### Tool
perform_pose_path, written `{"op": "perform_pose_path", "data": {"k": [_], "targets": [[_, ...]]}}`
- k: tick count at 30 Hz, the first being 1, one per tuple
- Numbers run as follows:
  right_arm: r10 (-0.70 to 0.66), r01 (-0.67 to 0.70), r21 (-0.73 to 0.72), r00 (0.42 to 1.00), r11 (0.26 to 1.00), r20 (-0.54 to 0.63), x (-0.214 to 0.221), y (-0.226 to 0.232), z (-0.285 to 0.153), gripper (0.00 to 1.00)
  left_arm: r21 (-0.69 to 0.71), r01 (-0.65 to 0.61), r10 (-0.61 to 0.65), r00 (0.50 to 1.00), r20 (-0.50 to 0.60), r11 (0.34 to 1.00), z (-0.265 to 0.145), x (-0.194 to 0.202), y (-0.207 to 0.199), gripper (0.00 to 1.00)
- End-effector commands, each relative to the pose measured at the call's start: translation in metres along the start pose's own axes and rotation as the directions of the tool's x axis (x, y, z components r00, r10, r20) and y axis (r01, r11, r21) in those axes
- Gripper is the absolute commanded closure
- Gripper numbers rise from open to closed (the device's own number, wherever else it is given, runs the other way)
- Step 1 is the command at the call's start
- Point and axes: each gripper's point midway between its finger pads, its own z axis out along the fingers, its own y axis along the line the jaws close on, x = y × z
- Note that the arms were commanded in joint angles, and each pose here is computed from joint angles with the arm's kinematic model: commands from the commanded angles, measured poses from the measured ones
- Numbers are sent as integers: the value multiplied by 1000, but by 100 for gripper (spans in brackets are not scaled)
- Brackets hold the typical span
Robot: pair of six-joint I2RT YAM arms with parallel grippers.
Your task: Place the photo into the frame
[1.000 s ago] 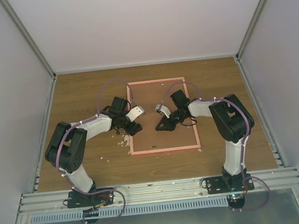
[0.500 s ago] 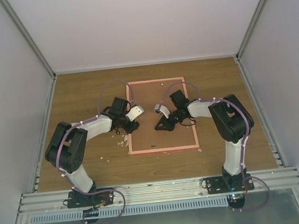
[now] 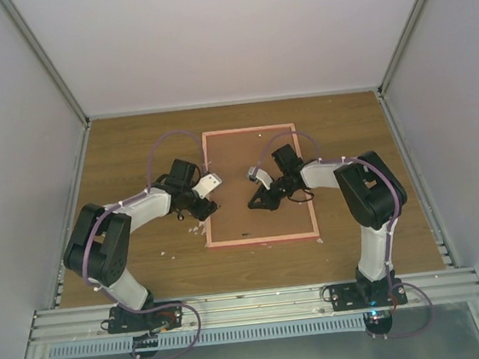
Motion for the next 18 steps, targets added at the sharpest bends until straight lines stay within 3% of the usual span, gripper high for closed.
{"op": "perform_pose_path", "data": {"k": [1, 6, 18], "targets": [[81, -66, 107, 987, 992, -141, 46, -16, 4, 91, -25, -38, 37, 999, -9, 999, 1, 2, 0, 26], [84, -69, 107, 986, 992, -145, 47, -16, 5, 92, -25, -46, 46, 999, -15, 999, 8, -1, -3, 23], [83, -63, 128, 984, 990, -157, 49, -21, 5, 92, -69, 61, -66, 995, -79, 996, 24, 7, 7, 40]]}}
